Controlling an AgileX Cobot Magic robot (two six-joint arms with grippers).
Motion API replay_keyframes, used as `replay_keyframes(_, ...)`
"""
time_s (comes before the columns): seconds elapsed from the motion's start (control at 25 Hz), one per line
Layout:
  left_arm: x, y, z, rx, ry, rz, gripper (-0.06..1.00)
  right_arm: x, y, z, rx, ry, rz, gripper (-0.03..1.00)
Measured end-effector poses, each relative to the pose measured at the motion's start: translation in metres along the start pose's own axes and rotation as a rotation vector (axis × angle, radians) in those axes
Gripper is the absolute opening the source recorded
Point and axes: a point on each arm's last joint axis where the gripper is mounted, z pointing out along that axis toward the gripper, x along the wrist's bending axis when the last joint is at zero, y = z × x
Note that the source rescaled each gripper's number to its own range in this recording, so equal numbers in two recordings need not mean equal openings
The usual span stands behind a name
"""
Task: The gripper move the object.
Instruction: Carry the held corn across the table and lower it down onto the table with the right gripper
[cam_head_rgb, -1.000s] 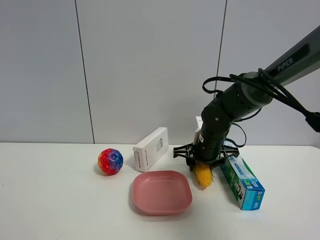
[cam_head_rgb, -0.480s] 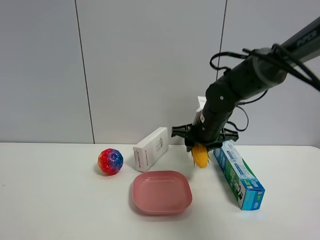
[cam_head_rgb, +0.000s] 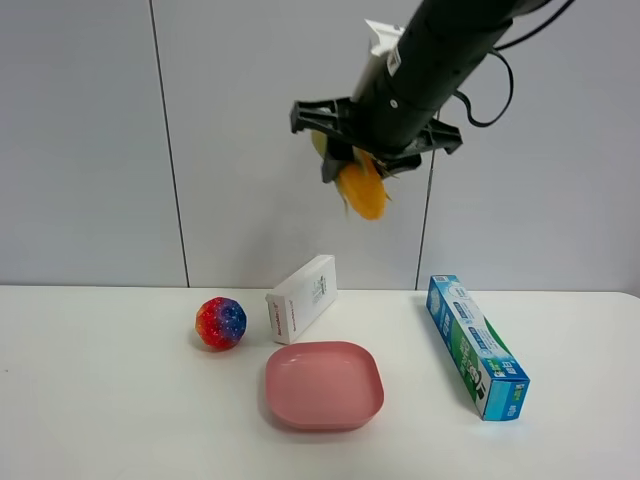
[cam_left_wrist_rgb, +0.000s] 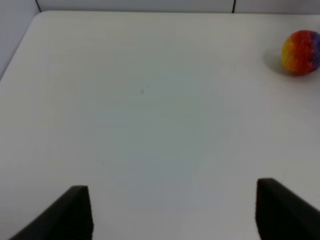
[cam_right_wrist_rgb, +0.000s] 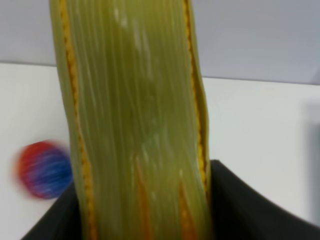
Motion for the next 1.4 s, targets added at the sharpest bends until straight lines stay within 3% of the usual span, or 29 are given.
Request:
replay_keyframes(0.32,0.000,0.000,0.000,0.000,0.000,0.000,1.00,0.091,0.006,-0.013,0.010,0.206,-0.226,0.01)
replay_keyframes(0.52,0.000,0.000,0.000,0.000,0.000,0.000,1.00,0.136,-0.024,0.027,0.183,0.260,-0.184,0.01)
replay_keyframes(0.68,0.000,0.000,0.000,0.000,0.000,0.000,1.00,0.165,-0.055,0.057,0.300,0.287,-0.078,0.01)
replay_keyframes(1.0,0.000,0.000,0.000,0.000,0.000,0.000,1.00,0.173,-0.081,0.089,0.376,0.242,0.222,0.01)
replay_keyframes(1.16,0.000,0.000,0.000,0.000,0.000,0.000,1.00,0.171,-0.083,0.093,0.382,0.214,0.270,0.01)
replay_keyframes(1.4,0.000,0.000,0.000,0.000,0.000,0.000,1.00,0.165,-0.101,0.110,0.431,0.107,0.309,0.01)
